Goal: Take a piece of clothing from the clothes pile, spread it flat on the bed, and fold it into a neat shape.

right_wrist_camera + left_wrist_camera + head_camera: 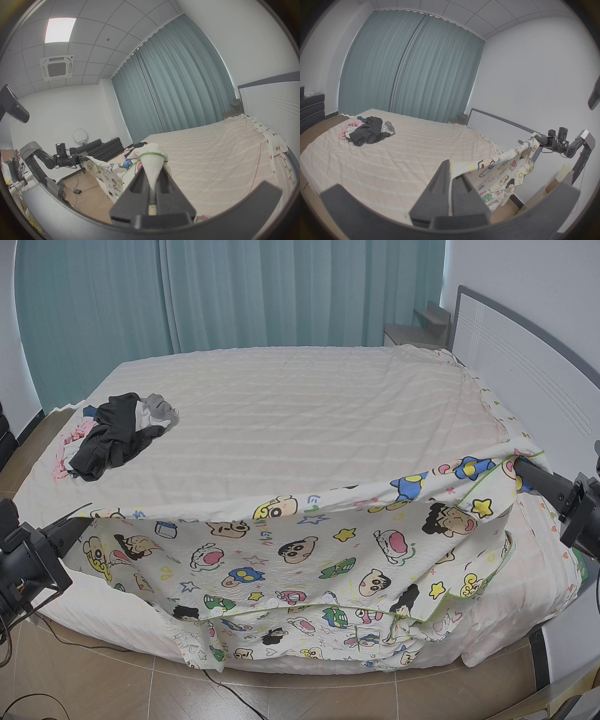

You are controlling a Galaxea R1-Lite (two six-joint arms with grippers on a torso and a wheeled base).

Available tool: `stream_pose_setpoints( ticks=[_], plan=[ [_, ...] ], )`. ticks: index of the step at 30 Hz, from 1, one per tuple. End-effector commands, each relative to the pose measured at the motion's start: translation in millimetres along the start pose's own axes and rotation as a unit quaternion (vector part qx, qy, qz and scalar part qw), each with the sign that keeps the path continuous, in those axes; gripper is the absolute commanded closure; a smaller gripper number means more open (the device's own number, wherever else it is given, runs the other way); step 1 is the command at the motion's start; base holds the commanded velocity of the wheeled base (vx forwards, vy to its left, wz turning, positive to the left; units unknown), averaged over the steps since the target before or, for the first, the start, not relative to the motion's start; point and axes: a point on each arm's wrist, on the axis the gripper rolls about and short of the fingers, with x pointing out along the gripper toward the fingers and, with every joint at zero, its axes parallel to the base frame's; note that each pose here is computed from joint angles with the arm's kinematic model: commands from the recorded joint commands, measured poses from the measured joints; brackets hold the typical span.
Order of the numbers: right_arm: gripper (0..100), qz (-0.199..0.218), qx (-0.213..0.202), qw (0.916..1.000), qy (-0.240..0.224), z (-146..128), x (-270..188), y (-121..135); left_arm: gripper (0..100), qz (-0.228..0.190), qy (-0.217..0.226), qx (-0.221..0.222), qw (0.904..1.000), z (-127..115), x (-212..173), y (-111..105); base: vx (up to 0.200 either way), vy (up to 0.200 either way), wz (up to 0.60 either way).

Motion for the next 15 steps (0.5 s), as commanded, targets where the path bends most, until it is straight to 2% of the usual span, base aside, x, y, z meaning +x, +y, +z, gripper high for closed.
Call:
stream_pose_setpoints(
  ticks=[1,6,15],
  plan=[
    [100,-0.015,0.000,0.9999,0.007,1,13,-10,100,0.004,0.019,-0.006,0.9998,0,16,5,0.200,0.000,0.00],
    [100,-0.032,0.003,0.9993,0.018,-3,19,-20,100,0.008,0.034,-0.011,0.9993,-2,26,9,0.200,0.000,0.00],
    [100,-0.040,0.006,0.9988,0.028,-6,28,-27,100,0.010,0.042,-0.013,0.9990,-2,40,13,0.200,0.000,0.00]
  ],
)
